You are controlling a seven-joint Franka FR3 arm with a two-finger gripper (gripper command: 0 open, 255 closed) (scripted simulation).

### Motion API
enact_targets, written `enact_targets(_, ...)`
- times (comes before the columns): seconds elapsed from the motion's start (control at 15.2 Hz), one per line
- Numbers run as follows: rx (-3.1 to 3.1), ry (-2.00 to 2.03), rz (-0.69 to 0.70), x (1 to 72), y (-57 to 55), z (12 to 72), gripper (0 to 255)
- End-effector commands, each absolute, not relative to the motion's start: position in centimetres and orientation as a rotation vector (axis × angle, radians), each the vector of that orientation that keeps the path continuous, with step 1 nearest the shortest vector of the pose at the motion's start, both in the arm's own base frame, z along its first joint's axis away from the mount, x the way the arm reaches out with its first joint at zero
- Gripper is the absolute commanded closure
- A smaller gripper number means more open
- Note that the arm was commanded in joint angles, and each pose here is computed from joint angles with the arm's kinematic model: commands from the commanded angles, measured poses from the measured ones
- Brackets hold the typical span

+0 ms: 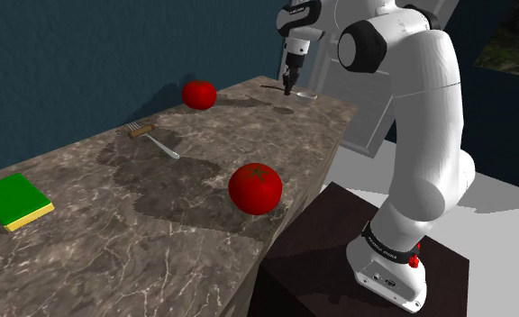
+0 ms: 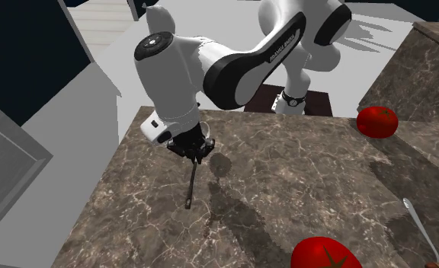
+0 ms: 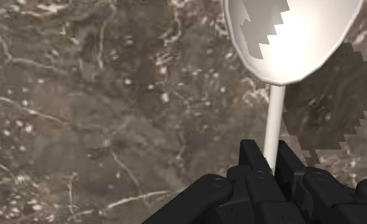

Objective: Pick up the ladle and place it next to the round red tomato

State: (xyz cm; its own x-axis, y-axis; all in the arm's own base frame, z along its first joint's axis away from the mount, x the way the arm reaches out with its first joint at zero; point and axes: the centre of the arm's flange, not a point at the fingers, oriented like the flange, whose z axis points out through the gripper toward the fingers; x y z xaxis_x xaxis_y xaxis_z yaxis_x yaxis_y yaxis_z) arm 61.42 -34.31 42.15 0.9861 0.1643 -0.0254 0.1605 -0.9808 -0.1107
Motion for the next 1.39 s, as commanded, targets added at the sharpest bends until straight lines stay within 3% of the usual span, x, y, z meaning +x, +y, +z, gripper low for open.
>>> enact_targets(0.0, -3.022, -0.248, 0.053, 61.5, -34.3, 43.2, 255)
enact_targets(1.32, -3.022, -0.248, 0.053, 61.5, -34.3, 53.8, 255)
